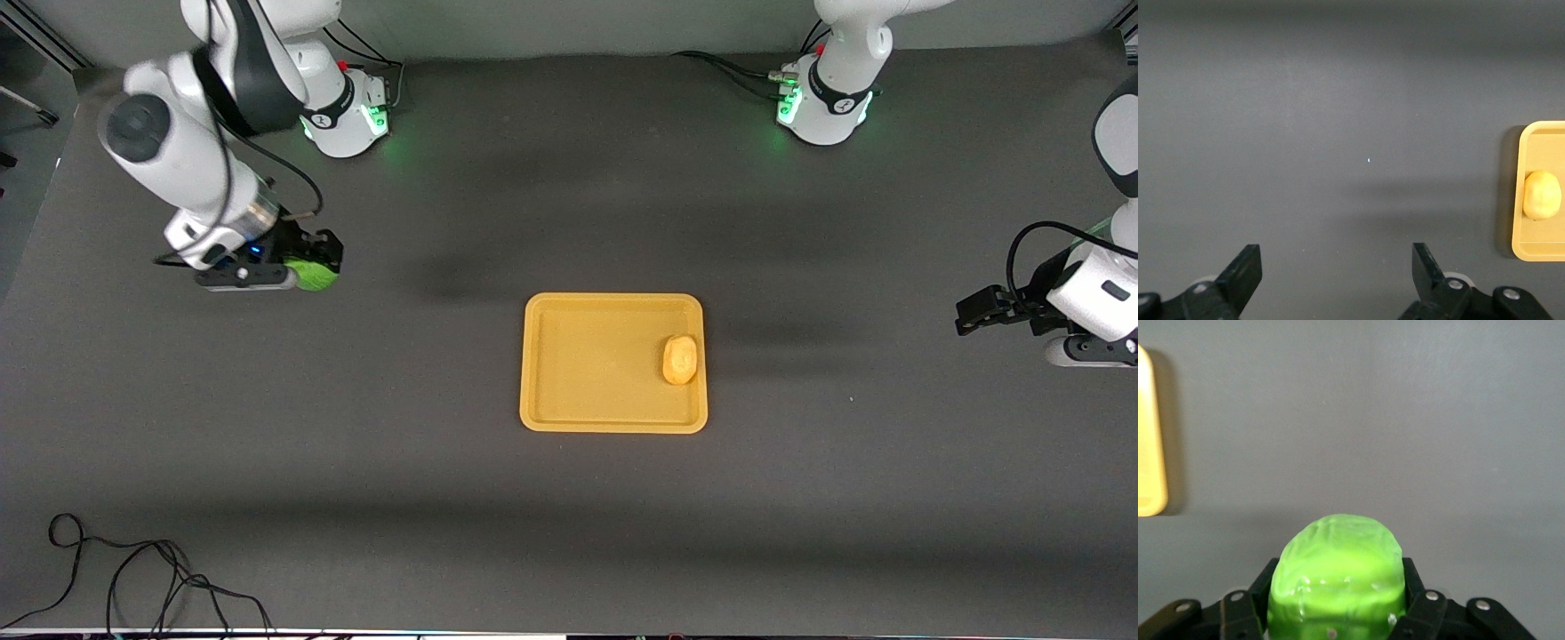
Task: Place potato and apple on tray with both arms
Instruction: 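Lift the green apple with the right gripper while the left gripper withdraws, then carry the apple with the right gripper over the tray beside the potato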
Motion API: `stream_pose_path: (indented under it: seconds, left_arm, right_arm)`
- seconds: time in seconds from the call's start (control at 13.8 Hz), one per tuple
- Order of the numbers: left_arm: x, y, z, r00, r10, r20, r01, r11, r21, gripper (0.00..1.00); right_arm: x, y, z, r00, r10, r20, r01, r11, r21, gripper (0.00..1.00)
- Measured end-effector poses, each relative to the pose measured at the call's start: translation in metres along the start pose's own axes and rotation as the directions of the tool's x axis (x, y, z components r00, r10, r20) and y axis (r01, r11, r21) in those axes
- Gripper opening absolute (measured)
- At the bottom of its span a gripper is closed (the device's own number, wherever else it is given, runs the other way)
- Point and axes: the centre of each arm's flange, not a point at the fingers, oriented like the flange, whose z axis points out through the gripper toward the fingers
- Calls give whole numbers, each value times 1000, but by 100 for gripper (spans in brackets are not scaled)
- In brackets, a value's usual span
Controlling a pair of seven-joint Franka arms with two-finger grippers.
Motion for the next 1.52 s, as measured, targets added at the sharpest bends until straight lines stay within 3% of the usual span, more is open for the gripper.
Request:
stream_pose_path:
  seconds: [0.22,0.58,0.8,1.01,1.3,1.52]
  left_arm:
    - [0,1,1,1000,4,2,-4,1000,0,100]
    - [-1,-10,1,999,55,3,-55,999,1,100]
    - [-1,-12,1,997,82,4,-82,997,1,100]
    - [-2,-11,2,993,117,13,-117,993,0,100]
    - [-2,-11,3,992,122,16,-122,993,-1,100]
    - [-2,-11,4,993,120,18,-120,993,-1,100]
  right_arm:
    - [31,-43,-63,999,16,-49,-15,1000,23,74]
    - [61,-256,-35,995,87,-39,-85,995,47,74]
    - [48,-373,6,990,134,-35,-133,990,45,73]
    - [32,-439,72,992,115,-47,-113,993,30,73]
    - [46,-463,190,991,98,-93,-96,995,31,73]
    - [61,-459,248,987,108,-119,-104,994,41,73]
